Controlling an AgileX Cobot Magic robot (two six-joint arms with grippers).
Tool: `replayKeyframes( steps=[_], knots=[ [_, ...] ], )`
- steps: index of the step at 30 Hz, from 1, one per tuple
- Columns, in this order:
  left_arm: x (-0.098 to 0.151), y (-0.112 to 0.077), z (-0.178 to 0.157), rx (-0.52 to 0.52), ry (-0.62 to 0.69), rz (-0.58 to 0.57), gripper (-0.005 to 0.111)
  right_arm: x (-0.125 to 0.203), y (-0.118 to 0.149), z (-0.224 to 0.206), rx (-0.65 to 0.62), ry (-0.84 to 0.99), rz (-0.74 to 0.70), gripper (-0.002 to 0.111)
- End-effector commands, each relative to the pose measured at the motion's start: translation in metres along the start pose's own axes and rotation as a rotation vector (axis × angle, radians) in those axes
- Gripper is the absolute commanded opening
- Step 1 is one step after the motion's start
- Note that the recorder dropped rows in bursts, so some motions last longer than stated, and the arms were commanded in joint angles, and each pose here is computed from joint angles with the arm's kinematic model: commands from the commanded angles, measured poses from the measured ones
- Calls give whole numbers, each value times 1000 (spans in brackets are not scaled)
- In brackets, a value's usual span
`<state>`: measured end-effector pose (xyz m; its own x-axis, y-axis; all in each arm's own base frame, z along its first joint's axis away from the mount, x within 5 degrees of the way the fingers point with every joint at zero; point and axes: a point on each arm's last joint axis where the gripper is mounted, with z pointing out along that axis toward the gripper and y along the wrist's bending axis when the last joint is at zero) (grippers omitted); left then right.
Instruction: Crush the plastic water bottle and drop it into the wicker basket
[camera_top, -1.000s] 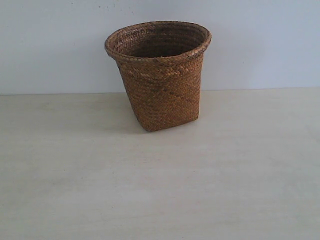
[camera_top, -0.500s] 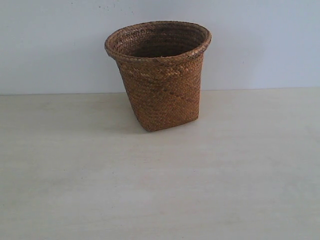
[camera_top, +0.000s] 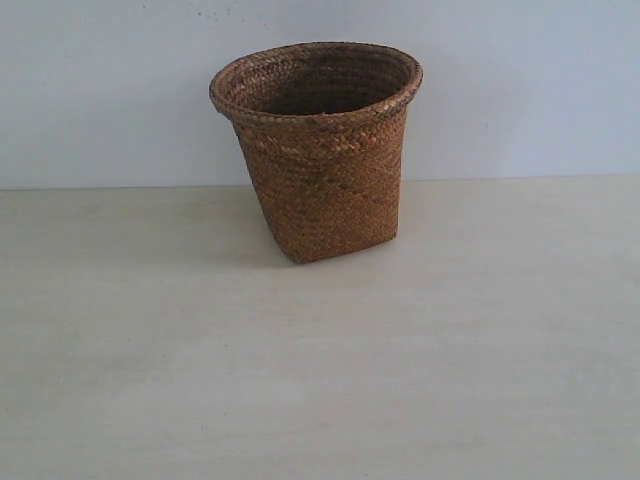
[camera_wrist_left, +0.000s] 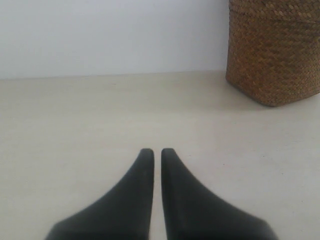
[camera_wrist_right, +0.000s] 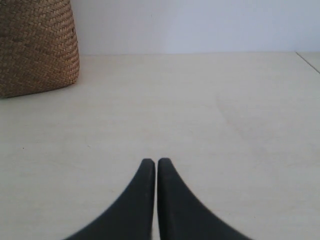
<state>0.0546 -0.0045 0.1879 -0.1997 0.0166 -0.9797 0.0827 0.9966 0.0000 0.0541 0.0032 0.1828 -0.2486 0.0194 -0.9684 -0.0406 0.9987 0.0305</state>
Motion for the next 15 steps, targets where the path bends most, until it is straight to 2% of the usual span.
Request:
replayKeyframes(
  steps=[1, 15],
  knots=[
    [1, 0, 0, 0, -3, -10, 4, -1, 0, -1, -2, -15, -8, 0],
    [1, 0, 0, 0, -3, -10, 4, -1, 0, -1, -2, -15, -8, 0]
  ],
)
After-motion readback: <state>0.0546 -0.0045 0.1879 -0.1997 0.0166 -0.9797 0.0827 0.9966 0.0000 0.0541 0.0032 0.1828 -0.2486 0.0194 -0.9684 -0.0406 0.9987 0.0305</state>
